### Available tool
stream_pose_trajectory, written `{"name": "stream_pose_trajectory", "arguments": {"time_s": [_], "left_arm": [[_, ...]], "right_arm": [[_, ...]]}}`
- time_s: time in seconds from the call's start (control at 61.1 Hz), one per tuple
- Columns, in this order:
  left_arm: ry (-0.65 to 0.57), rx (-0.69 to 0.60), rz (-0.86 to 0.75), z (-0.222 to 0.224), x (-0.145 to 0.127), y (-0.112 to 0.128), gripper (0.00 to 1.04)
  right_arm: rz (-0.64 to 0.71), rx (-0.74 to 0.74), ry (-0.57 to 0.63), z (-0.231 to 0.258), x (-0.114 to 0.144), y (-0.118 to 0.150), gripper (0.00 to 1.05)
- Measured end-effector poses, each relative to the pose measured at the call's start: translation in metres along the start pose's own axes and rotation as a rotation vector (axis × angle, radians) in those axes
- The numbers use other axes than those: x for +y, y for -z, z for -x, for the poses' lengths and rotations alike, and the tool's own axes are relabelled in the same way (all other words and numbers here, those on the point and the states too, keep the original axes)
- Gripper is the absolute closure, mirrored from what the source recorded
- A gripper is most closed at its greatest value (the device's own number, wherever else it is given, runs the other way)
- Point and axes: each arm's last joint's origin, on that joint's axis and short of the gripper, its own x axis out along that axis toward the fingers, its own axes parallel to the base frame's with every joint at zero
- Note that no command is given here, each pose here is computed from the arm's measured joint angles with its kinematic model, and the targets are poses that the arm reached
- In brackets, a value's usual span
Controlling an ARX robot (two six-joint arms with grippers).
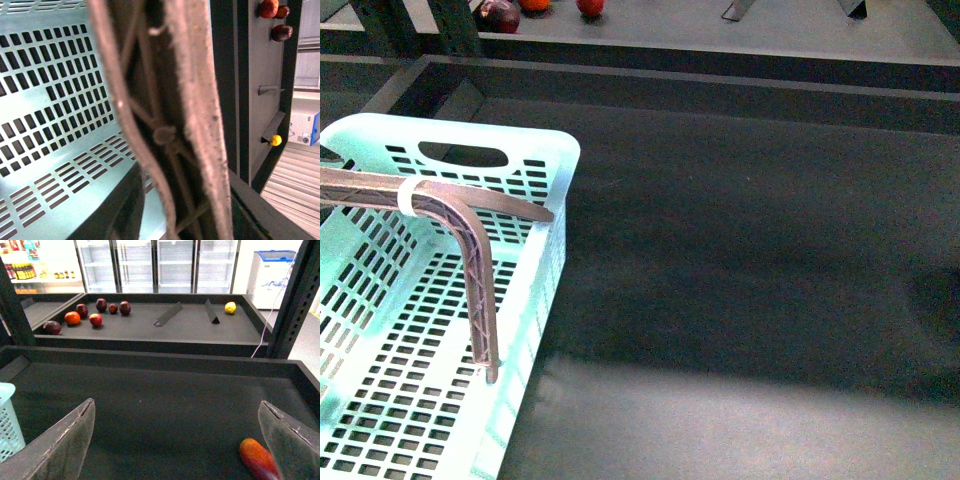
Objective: Pick apple with right arm and hold basket with left
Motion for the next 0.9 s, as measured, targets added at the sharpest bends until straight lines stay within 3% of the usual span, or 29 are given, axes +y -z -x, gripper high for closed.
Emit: {"name": "stream_pose_trajectory", "arguments": {"time_s": [0.131,0.196,0.327,0.507,0.736,0.9], "left_arm": [[0.004,0.005,0.008,-0.006,-0.003,-0.003,0.91],[0.009,0.011,0.055,-0.007,-0.004,-0.003,0.98],[0.004,0.012,0.040,-0.007,-0.009,-0.001,0.98],[0.009,0.028,-0.106,-0.007,-0.032,0.012,0.98],[0.100,0.071,-0.319,-0.006,-0.091,0.038,0.98],[0.220,0.149,-0.376,-0.003,-0.132,0.065,0.98]], "right_arm": [[0.000,0.000,0.000,0.000,0.000,0.000,0.09],[0.000,0.000,0.000,0.000,0.000,0.000,0.09],[0.000,0.000,0.000,0.000,0.000,0.000,0.09],[0.000,0.000,0.000,0.000,0.000,0.000,0.09],[0.000,0.000,0.000,0.000,0.000,0.000,0.09],[0.000,0.000,0.000,0.000,0.000,0.000,0.09]]}}
